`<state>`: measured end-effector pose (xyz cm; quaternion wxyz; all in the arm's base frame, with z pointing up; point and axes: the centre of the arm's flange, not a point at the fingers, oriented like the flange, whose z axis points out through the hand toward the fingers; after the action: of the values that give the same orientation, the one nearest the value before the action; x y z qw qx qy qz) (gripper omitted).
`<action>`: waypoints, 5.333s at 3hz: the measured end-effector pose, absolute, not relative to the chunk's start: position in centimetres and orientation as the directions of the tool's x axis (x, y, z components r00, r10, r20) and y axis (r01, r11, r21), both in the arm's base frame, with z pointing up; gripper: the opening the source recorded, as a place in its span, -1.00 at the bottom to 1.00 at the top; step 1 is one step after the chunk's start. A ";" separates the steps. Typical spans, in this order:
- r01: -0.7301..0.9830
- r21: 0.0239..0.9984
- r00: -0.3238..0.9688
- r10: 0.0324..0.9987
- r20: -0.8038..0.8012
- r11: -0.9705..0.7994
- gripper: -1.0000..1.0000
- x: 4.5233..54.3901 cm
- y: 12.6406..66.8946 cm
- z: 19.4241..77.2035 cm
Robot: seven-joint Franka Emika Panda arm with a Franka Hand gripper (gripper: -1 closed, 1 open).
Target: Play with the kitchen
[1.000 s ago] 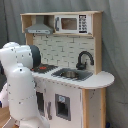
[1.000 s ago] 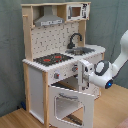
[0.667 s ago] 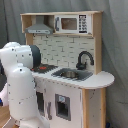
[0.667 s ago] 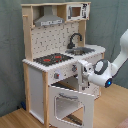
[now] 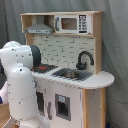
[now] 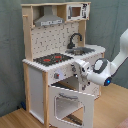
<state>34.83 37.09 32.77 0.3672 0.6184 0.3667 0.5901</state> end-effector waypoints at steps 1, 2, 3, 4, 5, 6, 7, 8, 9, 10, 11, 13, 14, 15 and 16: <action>0.014 0.913 0.035 0.912 0.408 -0.408 1.00 35.0 37.1 33.0; 0.013 0.913 0.035 0.912 0.408 -0.409 -1.00 35.0 37.1 33.0; 0.013 0.932 0.042 0.931 0.362 -0.362 -1.00 35.0 36.8 32.7; 0.019 0.969 0.042 0.969 0.244 -0.245 -1.00 35.0 36.8 32.6; 0.023 0.991 0.042 0.990 0.133 -0.134 -1.00 35.0 36.8 32.5; 0.025 1.000 0.041 0.999 0.007 -0.008 -1.00 35.0 36.7 32.4; 0.026 0.992 0.040 0.992 -0.121 0.120 -1.00 35.0 36.7 32.3; 0.025 0.969 0.042 0.969 -0.245 0.244 -1.00 35.0 36.6 32.2; 0.027 0.932 0.042 0.931 -0.363 0.362 -1.00 35.0 36.6 32.0; 0.029 0.885 0.043 0.884 -0.466 0.465 -1.00 35.0 36.5 32.0; 0.032 0.821 0.044 0.819 -0.571 0.571 -1.00 35.0 36.5 31.9; 0.036 0.681 0.051 0.679 -0.732 0.731 -1.00 35.0 36.4 31.7; 0.038 0.649 0.052 0.647 -0.761 0.760 -1.00 34.9 36.3 31.7; 0.038 0.653 0.052 0.651 -0.758 0.757 1.00 34.9 36.3 31.7; 0.035 0.751 0.056 0.749 -0.660 0.659 1.00 34.8 36.3 31.6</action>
<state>34.83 36.31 31.63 0.6567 0.3109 0.6310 0.2719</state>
